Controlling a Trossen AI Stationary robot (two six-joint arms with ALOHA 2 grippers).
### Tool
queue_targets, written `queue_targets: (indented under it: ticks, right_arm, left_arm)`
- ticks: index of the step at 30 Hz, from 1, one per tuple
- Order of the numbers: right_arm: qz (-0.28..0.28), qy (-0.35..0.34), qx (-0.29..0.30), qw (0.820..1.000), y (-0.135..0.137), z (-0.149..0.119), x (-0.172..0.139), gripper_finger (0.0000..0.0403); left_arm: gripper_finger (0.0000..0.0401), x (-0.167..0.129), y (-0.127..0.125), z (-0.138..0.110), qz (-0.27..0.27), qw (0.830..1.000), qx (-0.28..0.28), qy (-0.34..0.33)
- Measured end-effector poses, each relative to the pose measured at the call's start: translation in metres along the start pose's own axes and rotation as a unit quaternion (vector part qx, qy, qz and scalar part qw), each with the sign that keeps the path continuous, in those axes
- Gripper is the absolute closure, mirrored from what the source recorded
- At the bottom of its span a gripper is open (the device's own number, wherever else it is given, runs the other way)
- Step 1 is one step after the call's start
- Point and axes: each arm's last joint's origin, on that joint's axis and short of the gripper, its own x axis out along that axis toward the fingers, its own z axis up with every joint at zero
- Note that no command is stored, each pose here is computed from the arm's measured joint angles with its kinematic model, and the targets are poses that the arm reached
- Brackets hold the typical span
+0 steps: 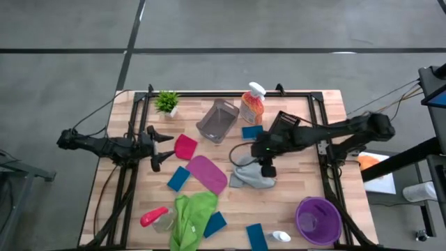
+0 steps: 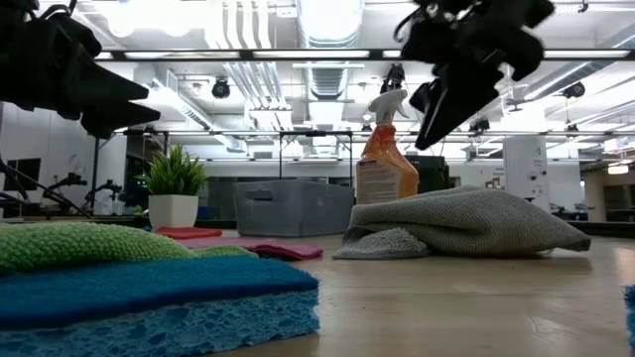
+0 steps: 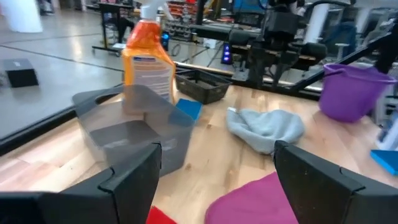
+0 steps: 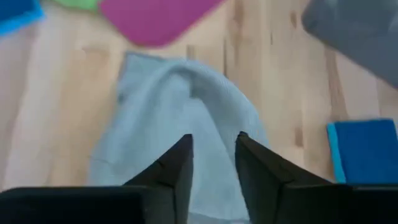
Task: Pick & Place Kitchen Items
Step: Put the gray microfiber cloth into the purple bucket
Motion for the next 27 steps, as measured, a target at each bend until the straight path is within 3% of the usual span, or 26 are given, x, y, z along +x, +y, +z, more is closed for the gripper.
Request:
queue_targets:
  ticks: [9, 13, 19, 27]
  right_arm:
    - [0.034, 0.086, -0.016, 0.996, 0.001, 0.018, 0.03, 0.0089]
    - [0.065, 0.106, -0.011, 0.992, 0.005, 0.023, 0.037, 0.0043]
    - [0.069, 0.115, -0.014, 0.991, 0.01, 0.023, 0.044, 0.0051]
    - [0.073, 0.133, -0.022, 0.988, 0.018, 0.019, 0.052, 0.0117]
  left_arm:
    - [0.0089, 0.001, 0.001, 0.0, 0.019, 1.0, 0.022, -0.001]
    - [0.0089, 0.001, 0.001, 0.0, 0.019, 1.0, 0.023, -0.002]
    - [0.0089, 0.001, 0.001, 0.0, 0.019, 1.0, 0.023, -0.002]
    - [0.0089, 0.001, 0.001, 0.0, 0.021, 1.0, 0.022, -0.001]
